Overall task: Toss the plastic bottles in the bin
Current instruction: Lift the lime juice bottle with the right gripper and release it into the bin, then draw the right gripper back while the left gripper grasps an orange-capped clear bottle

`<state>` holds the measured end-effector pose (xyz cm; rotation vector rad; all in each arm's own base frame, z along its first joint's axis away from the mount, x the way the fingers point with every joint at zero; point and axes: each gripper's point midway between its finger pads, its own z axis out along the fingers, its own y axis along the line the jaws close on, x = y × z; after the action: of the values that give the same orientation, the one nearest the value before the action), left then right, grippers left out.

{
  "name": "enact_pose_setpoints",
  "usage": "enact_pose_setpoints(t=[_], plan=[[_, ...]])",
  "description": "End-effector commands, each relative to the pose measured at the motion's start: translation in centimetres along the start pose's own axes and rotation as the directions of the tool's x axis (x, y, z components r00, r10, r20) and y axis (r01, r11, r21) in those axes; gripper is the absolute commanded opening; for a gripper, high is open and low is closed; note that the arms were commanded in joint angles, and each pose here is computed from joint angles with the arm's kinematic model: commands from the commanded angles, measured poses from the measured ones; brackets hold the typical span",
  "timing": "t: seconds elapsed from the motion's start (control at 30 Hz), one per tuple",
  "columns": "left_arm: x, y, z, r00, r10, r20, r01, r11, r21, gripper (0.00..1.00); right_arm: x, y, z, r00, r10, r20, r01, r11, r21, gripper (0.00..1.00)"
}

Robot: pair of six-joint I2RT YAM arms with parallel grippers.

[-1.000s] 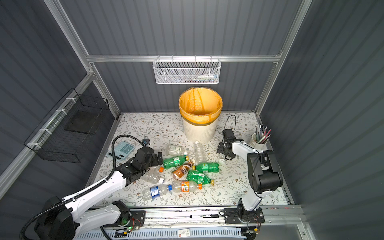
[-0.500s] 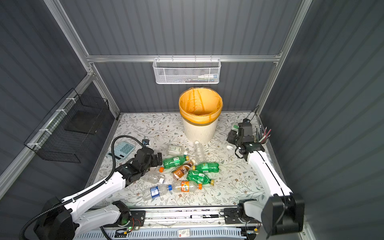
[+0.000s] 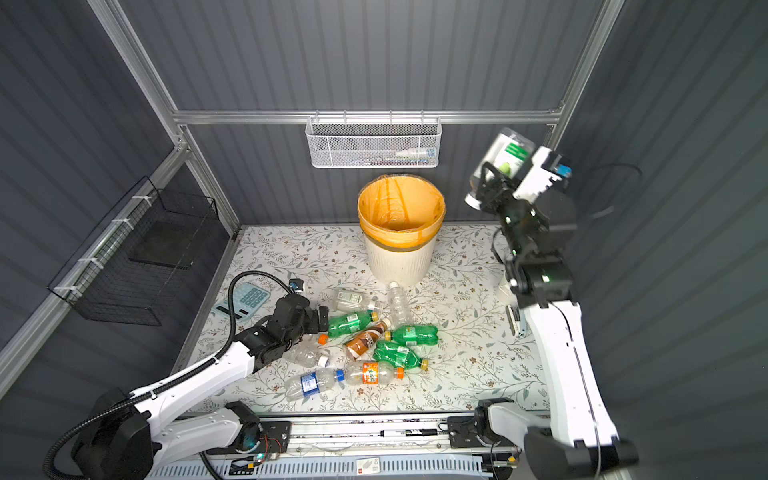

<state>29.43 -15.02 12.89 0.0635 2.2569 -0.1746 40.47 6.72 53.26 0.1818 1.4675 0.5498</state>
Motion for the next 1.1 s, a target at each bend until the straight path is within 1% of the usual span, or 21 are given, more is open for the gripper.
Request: enact_pose_setpoints(t=[0.0, 0.03, 0.07, 0.1, 0.13, 0.2, 0.27, 0.33, 0.4, 0.5, 0.57, 0.67, 0.7, 0.8, 0.9, 0.97, 1.07], plan=[[-1.0, -0.7, -0.4, 1.0, -0.008, 0.019, 0.008, 0.999, 0.035, 1.0, 10.4, 3.2, 5.8, 0.917, -0.033, -0.397, -0.031, 0.988, -0.154, 0.61], [-0.9, -0.6, -0.5, 1.0, -0.007, 0.02, 0.007, 0.999, 0.034, 1.0, 11.5, 3.6, 6.5, 0.89, -0.068, -0.45, 0.0, 0.989, -0.15, 0.64], [-1.0, -0.5, -0.7, 1.0, -0.006, 0.022, 0.005, 1.0, 0.031, 1.0, 12.8, 3.4, 7.3, 0.864, -0.1, -0.494, 0.048, 0.992, -0.116, 0.72], [-1.1, -0.4, -0.8, 1.0, -0.004, 0.024, 0.003, 1.0, 0.027, 1.0, 13.1, 3.0, 7.8, 0.854, -0.115, -0.507, 0.085, 0.993, -0.081, 0.85], [-1.1, -0.2, -1.0, 1.0, -0.001, 0.025, 0.0, 1.0, 0.022, 1.0, 13.0, 2.5, 8.0, 0.856, -0.113, -0.504, 0.099, 0.994, -0.054, 0.98], [-1.1, 0.0, -1.4, 0.999, -0.001, 0.032, 0.0, 1.0, 0.015, 1.0, 12.2, 2.0, 7.7, 0.884, -0.106, -0.456, 0.108, 0.994, -0.021, 0.99], [-1.0, 0.3, -1.6, 0.999, -0.003, 0.038, 0.003, 1.0, 0.01, 1.0, 11.1, 1.5, 6.6, 0.929, -0.105, -0.356, 0.109, 0.994, -0.008, 0.99], [-1.0, 0.4, -1.7, 0.999, -0.007, 0.044, 0.007, 1.0, 0.012, 1.0, 9.9, 1.2, 4.8, 0.962, -0.108, -0.25, 0.11, 0.994, -0.005, 0.99], [-1.0, 0.3, -1.7, 0.999, -0.011, 0.047, 0.01, 1.0, 0.019, 1.0, 9.2, 0.7, 2.8, 0.977, -0.117, -0.179, 0.119, 0.993, 0.003, 0.99], [-1.1, -0.1, -1.9, 0.999, 0.003, 0.053, -0.005, 0.999, 0.046, 1.0, 9.5, -0.1, 0.1, 0.981, -0.138, -0.134, 0.141, 0.99, 0.014, 0.99], [-1.3, -0.5, -2.1, 0.998, 0.019, 0.058, -0.022, 0.998, 0.066, 1.0, 10.3, -1.0, -1.3, 0.979, -0.152, -0.139, 0.157, 0.987, 0.026, 0.99], [-1.4, -0.9, -2.3, 0.997, 0.039, 0.063, -0.044, 0.995, 0.091, 1.0, 13.2, -2.7, -3.1, 0.964, -0.177, -0.199, 0.189, 0.981, 0.039, 0.99], [-1.4, -1.0, -2.3, 0.997, 0.045, 0.063, -0.051, 0.994, 0.1, 1.0, 13.5, -2.8, -4.0, 0.961, -0.186, -0.204, 0.197, 0.98, 0.036, 0.99], [-1.3, -1.3, -2.5, 0.996, 0.059, 0.063, -0.066, 0.991, 0.115, 1.0, 17.1, -4.6, -5.8, 0.937, -0.192, -0.293, 0.215, 0.975, 0.049, 0.99], [-1.2, -2.0, -2.7, 0.994, 0.084, 0.064, -0.093, 0.984, 0.15, 1.0, 20.1, -6.6, -7.5, 0.922, -0.175, -0.346, 0.217, 0.972, 0.085, 0.99], [-1.2, -2.9, -3.0, 0.991, 0.117, 0.07, -0.128, 0.975, 0.184, 1.0, 22.2, -8.4, -8.7, 0.915, -0.158, -0.37, 0.22, 0.967, 0.13, 0.99], [-0.9, -4.5, -3.6, 0.97, 0.23, 0.078, -0.241, 0.943, 0.227, 1.0, 24.8, -11.3, -10.5, 0.913, -0.102, -0.394, 0.198, 0.957, 0.213, 0.99]])
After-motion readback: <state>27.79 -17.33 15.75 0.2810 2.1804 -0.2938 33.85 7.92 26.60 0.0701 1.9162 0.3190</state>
